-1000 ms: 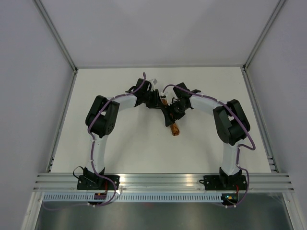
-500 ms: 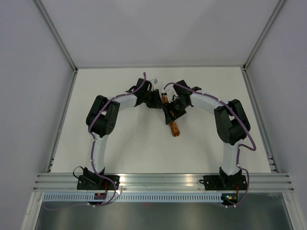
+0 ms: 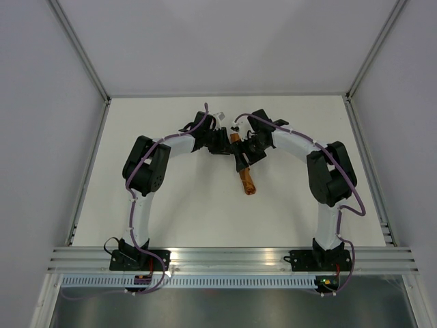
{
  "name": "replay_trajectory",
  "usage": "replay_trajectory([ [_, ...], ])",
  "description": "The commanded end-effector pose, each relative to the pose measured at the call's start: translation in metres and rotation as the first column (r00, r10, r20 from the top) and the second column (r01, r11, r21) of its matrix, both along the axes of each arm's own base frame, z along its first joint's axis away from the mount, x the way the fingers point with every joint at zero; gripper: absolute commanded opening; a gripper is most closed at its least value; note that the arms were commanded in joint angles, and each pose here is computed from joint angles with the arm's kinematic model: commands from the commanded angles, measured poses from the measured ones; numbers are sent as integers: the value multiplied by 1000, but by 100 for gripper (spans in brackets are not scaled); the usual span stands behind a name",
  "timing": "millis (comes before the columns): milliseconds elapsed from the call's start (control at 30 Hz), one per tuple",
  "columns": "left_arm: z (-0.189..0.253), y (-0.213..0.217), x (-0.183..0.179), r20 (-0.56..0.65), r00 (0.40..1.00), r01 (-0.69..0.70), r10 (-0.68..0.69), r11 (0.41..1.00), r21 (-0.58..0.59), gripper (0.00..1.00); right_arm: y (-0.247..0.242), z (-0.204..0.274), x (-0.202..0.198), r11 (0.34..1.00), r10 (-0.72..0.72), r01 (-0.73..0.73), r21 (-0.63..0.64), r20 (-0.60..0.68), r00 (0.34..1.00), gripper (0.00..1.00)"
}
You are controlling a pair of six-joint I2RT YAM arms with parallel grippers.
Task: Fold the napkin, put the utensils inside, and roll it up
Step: Roll the napkin at the center of the board.
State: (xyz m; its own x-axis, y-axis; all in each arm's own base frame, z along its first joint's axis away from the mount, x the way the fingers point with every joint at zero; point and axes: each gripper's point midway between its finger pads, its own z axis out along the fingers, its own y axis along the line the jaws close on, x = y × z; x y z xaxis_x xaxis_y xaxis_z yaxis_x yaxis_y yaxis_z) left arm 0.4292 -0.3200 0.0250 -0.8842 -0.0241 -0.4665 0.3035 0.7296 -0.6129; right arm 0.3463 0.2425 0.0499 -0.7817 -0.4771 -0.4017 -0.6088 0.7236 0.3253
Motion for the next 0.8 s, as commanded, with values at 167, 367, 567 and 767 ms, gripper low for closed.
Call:
replay_trajectory([
  [167,9,0,3,36,999,32,-33,999,27,37,-10,16,21,997,-74,74,3,26,997,74],
  [367,24,2,8,62,998,27,-28,999,22,37,-16,22,25,995,-91,90,39,24,996,73],
  [567,43,12,17,100,995,10,-12,1000,16,40,-22,31,30,989,-110,107,99,27,994,73],
  [767,54,18,21,110,994,14,-16,1000,16,40,-30,41,34,979,-137,132,156,24,990,73],
])
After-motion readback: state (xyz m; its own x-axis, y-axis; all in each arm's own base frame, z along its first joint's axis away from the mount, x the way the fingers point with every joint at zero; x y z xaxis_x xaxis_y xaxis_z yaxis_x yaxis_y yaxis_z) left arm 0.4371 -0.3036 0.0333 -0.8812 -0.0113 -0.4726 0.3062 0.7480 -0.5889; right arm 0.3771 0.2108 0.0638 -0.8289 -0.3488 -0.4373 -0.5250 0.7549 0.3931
